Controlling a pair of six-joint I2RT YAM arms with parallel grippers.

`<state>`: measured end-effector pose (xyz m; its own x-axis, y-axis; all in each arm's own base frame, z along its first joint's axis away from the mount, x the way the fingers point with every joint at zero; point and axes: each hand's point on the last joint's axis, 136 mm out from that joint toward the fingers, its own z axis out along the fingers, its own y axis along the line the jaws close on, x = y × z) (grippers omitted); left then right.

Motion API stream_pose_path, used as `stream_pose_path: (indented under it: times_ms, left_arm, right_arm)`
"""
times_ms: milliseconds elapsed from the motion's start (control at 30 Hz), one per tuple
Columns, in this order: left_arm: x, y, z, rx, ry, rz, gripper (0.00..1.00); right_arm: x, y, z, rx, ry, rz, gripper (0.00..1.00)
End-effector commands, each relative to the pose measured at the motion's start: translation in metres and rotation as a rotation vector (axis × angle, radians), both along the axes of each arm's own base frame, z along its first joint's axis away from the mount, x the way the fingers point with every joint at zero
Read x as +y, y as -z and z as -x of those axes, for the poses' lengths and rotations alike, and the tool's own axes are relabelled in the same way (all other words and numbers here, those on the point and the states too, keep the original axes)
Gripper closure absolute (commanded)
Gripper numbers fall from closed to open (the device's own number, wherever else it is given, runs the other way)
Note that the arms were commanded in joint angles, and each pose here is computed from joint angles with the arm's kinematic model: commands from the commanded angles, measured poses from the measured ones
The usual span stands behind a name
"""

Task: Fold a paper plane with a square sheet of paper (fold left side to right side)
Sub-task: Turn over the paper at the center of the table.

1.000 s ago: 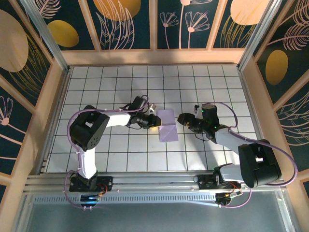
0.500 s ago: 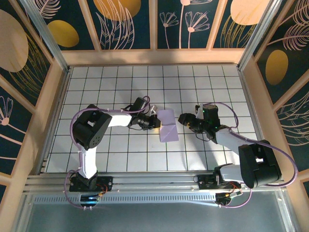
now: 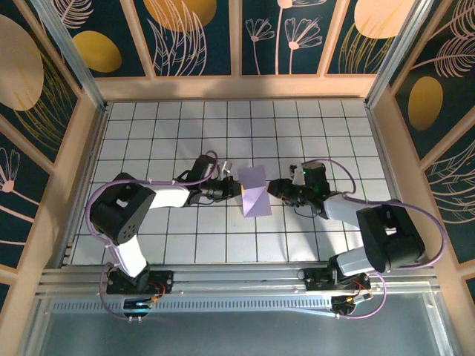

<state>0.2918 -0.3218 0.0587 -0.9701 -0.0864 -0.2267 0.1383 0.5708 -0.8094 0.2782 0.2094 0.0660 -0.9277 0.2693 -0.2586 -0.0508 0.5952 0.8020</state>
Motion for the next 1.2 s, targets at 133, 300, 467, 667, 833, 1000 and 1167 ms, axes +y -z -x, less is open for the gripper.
stream_pose_path:
  times_ms: [133, 300, 467, 667, 833, 1000, 1167]
  left_arm:
    - [-0.002, -0.021, -0.004, -0.049, -0.029, 0.06, 1.0]
    - [-0.001, -0.019, -0.004, -0.048, -0.034, 0.054, 1.0]
    - [0.001, -0.014, -0.003, -0.037, -0.04, 0.039, 1.0]
    - [0.004, -0.007, -0.003, -0.024, -0.053, 0.016, 1.0]
    - [0.009, 0.005, -0.003, -0.002, -0.071, -0.02, 1.0]
    - [0.012, 0.015, -0.003, 0.016, -0.086, -0.051, 1.0]
    - [0.013, 0.02, -0.003, 0.028, -0.088, -0.067, 0.99]
  right_arm:
    - [0.027, -0.012, -0.018, -0.074, -0.027, -0.055, 0.5]
    - [0.038, -0.009, -0.024, -0.086, -0.04, -0.072, 0.5]
    - [0.046, -0.003, -0.026, -0.085, -0.056, -0.085, 0.51]
    - [0.055, -0.005, -0.028, -0.099, -0.07, -0.115, 0.54]
    - [0.057, -0.001, -0.028, -0.093, -0.072, -0.119, 0.57]
    - [0.059, 0.005, -0.027, -0.078, -0.073, -0.117, 0.59]
    - [0.059, 0.011, -0.026, -0.069, -0.072, -0.107, 0.62]
